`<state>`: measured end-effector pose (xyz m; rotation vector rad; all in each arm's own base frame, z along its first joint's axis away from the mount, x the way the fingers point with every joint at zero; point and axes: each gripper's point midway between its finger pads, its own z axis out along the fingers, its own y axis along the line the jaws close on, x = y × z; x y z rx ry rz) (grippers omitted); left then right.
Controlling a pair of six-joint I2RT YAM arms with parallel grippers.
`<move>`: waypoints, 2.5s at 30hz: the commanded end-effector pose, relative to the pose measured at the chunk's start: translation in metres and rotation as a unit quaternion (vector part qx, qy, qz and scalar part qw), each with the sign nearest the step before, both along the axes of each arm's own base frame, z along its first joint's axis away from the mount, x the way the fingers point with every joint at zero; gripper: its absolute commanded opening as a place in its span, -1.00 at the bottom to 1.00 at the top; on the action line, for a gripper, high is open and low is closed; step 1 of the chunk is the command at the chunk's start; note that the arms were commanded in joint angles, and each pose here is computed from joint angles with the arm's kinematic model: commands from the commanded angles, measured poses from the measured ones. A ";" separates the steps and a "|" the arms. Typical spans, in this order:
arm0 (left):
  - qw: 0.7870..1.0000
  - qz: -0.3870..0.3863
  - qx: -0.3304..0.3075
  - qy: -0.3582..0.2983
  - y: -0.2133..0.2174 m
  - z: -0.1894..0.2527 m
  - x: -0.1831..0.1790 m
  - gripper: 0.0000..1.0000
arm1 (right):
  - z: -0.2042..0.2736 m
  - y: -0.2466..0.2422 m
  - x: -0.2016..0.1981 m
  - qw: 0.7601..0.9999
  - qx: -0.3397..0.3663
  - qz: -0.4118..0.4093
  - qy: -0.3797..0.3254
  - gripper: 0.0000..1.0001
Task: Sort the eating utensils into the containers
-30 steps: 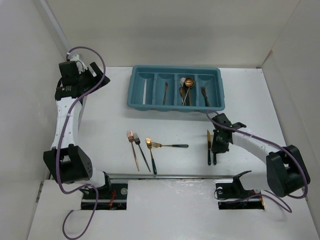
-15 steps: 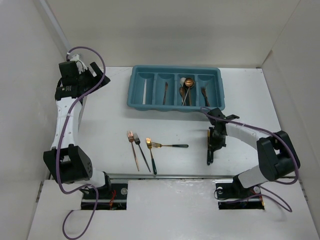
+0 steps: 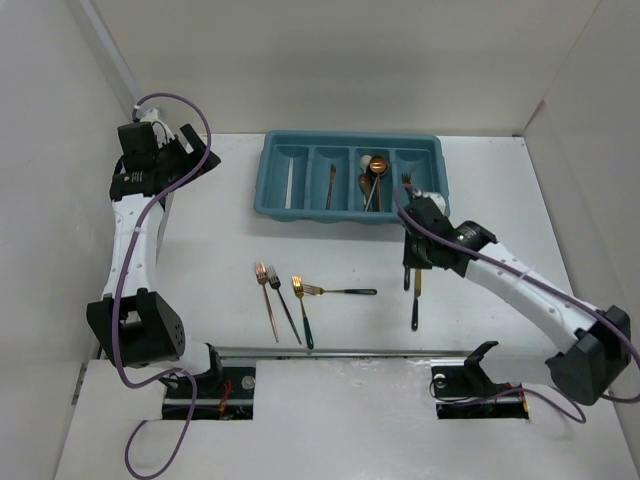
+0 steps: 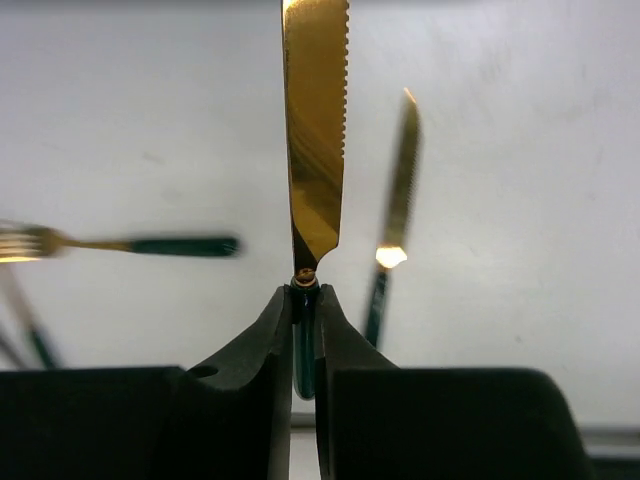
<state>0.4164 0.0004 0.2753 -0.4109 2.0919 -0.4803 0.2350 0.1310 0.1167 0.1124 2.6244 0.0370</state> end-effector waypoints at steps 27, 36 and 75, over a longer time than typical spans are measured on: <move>0.999 0.025 0.019 -0.037 0.017 0.025 -0.005 0.54 | 0.090 0.218 0.293 0.952 0.054 0.120 -0.278 0.17; 0.999 0.024 0.019 -0.032 0.017 0.021 -0.004 0.54 | 0.135 0.207 0.183 0.907 -0.070 0.322 -0.261 1.00; 0.999 0.003 -0.010 -0.041 0.004 0.029 -0.011 0.54 | -0.121 0.004 -0.065 0.979 0.038 0.053 0.192 -1.00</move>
